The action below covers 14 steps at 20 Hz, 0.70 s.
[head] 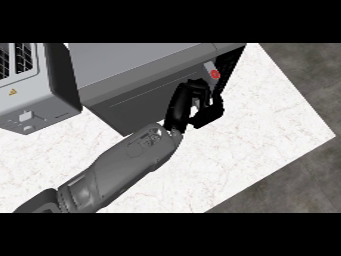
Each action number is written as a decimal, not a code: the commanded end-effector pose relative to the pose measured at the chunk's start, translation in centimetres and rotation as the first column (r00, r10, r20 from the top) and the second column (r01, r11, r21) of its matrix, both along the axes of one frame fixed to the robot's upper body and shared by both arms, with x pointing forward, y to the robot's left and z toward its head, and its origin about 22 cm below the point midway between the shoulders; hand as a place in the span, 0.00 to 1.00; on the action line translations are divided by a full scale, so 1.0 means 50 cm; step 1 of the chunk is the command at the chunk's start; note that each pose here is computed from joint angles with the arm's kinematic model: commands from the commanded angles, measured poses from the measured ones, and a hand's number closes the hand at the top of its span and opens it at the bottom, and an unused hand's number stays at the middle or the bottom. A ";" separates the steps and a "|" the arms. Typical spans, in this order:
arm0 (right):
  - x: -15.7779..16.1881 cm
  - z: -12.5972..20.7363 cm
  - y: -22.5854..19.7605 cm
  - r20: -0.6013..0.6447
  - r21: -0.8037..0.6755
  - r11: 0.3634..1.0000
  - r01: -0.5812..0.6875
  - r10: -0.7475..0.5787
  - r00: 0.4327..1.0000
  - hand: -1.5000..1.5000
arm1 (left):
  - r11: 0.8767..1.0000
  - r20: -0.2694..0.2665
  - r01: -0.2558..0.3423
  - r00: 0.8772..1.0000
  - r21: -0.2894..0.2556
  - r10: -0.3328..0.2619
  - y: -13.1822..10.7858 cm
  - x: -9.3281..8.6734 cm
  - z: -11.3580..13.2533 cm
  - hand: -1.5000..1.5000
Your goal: Pick up the milk, place it into the microwave and close the microwave
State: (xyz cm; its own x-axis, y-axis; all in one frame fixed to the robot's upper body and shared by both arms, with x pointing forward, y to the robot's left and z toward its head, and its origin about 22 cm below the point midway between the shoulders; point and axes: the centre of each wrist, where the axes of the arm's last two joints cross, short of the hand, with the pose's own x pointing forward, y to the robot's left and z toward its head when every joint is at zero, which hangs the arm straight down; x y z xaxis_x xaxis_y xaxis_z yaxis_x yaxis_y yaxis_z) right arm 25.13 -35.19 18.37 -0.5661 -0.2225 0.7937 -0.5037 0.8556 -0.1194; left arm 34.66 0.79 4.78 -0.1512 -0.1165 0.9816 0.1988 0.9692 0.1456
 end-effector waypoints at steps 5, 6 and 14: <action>-0.002 0.019 -0.029 0.001 0.025 0.999 0.047 -0.047 0.999 0.00 | 0.977 -0.027 -0.207 0.978 -0.040 0.206 -0.011 0.051 0.041 1.00; -0.005 0.023 -0.030 0.008 0.019 0.999 0.046 -0.046 0.999 0.00 | 0.978 -0.027 -0.204 0.979 -0.041 0.203 -0.013 0.050 0.042 1.00; -0.019 0.045 -0.058 0.026 0.026 0.994 0.107 -0.108 0.994 0.00 | 0.985 -0.046 -0.170 0.984 0.018 0.171 0.043 0.072 0.013 1.00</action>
